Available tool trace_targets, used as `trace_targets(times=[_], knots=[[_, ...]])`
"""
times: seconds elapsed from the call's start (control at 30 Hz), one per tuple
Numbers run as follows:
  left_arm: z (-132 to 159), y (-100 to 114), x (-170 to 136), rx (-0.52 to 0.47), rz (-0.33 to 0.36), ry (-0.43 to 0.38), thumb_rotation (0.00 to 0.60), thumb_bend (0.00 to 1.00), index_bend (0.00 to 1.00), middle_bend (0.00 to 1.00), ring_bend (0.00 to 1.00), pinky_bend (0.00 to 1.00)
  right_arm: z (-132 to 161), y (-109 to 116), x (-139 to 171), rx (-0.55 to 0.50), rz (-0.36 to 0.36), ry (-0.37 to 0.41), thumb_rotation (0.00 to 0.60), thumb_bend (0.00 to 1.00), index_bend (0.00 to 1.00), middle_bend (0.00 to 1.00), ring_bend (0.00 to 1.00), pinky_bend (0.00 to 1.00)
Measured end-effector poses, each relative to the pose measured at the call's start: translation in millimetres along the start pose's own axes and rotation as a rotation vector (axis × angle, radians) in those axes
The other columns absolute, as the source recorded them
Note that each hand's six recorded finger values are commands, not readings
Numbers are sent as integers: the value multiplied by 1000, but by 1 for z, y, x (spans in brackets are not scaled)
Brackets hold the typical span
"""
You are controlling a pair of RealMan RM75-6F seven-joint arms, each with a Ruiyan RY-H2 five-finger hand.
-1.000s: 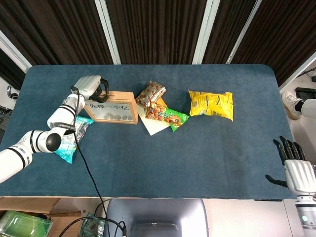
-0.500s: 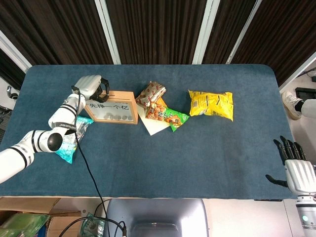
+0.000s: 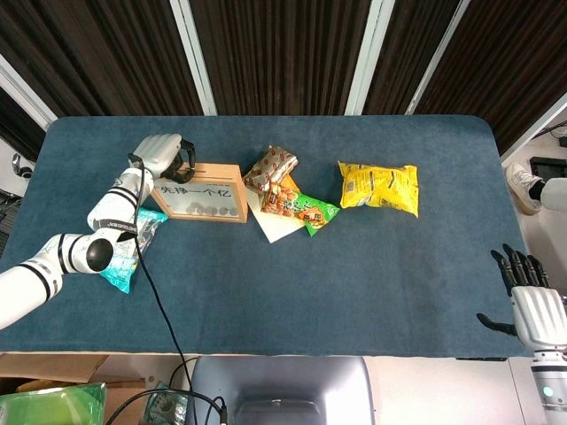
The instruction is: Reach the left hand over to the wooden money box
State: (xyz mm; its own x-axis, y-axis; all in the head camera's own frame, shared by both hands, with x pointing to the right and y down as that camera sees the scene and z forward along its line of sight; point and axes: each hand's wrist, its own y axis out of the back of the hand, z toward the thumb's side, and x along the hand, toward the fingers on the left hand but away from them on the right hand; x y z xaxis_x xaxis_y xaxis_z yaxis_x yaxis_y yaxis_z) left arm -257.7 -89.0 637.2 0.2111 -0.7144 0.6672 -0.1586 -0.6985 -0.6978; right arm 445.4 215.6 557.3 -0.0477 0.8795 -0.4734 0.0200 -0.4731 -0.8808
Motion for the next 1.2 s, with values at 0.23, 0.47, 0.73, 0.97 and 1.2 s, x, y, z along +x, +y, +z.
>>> trace_targets(times=[0.23,0.47,0.73,0.97,1.2], knots=[[-2,-1,0,5,-8,4,600,682,591,1000,1000,1000,0,-1,0,2,3,-1,600,144,0,0,0,0],[-2,-1,0,7,0,0,600,592,324,1000,1000,1000,0,-1,-1,2,2,-3,600,144,0,0,0,0],[-3,1,-3,7,6,-6,600,552,250,1000,1000,1000,0,0,0,2,1,-3,600,145,0,0,0,0],[4,13,-17,-20,82,-49,600,450,62,410,707,814,3,-2,0,2,7,10,600,144,0,0,0,0],[-5,-11,-101,56,155,-179,600,411,0,0,0,124,11,-7,1,10,33,43,600,144,0,0,0,0]])
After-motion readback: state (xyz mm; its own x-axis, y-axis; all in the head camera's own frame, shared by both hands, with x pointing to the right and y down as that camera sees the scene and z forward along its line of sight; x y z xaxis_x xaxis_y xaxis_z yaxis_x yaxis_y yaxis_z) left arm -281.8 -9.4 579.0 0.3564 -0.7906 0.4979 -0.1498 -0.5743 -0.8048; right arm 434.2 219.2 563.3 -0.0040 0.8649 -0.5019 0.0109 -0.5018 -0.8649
